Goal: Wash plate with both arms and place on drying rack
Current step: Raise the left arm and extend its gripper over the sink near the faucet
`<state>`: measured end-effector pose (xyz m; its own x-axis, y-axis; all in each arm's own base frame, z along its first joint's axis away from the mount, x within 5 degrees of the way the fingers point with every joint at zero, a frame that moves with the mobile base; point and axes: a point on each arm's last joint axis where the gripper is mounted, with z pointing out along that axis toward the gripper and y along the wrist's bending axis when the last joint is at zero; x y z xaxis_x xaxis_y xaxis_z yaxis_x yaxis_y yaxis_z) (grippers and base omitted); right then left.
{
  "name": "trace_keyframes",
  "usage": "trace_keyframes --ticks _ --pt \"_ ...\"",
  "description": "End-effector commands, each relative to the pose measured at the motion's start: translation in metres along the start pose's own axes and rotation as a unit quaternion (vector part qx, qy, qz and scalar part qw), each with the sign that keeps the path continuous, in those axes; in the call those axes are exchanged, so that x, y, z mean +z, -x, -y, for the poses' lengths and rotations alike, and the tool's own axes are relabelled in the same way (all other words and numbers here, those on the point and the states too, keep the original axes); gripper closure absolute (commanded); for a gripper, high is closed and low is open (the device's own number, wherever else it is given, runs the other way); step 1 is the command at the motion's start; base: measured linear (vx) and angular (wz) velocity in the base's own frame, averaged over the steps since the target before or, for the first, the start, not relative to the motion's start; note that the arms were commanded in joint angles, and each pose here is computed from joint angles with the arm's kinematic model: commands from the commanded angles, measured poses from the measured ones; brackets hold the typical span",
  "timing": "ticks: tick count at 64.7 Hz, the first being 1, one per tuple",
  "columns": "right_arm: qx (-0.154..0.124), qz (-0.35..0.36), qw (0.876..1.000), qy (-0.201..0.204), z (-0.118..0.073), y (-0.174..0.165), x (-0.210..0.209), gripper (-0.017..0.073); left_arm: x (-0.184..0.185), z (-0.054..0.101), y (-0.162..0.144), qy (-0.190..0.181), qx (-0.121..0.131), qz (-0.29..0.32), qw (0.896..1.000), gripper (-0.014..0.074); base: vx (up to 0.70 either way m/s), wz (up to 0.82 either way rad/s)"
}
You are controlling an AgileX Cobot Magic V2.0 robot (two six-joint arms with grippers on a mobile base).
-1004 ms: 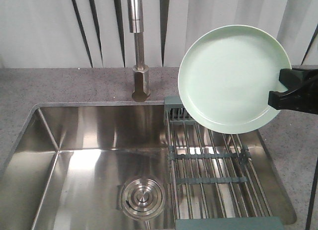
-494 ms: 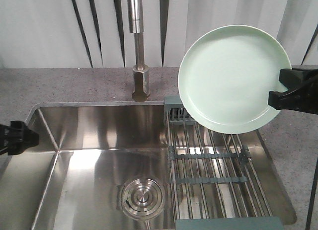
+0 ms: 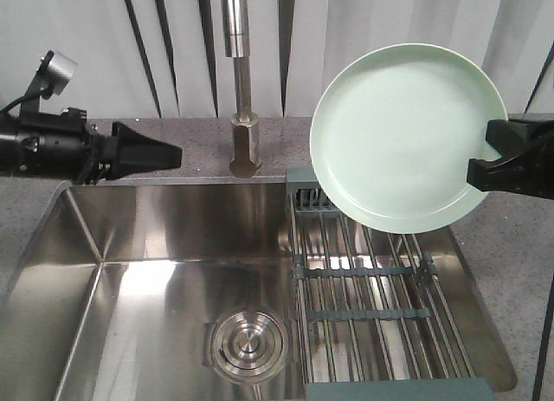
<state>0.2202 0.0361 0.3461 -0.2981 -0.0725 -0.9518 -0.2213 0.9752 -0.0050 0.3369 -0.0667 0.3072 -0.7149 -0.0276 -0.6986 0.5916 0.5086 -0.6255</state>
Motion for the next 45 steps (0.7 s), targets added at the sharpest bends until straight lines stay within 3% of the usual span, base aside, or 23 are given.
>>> trace_keyframes --ticks 1,9,21,45 --pt "-0.001 0.055 0.998 -0.019 0.003 0.017 -0.008 0.0564 -0.004 0.017 0.035 -0.065 0.034 0.049 0.996 0.0041 0.00 0.00" --pt "-0.001 0.055 0.998 -0.019 0.003 0.017 -0.008 0.0564 0.009 0.011 0.060 -0.091 0.068 0.041 0.993 0.0041 0.00 0.00" --pt "-0.001 0.055 0.998 -0.019 0.003 0.017 -0.008 0.0564 0.049 0.008 0.086 -0.118 0.091 0.025 0.989 0.0041 0.00 0.00" --pt "-0.001 0.055 0.998 -0.019 0.003 0.017 -0.008 0.0564 0.106 -0.012 0.104 -0.148 0.102 0.014 0.984 0.0041 0.00 0.00"
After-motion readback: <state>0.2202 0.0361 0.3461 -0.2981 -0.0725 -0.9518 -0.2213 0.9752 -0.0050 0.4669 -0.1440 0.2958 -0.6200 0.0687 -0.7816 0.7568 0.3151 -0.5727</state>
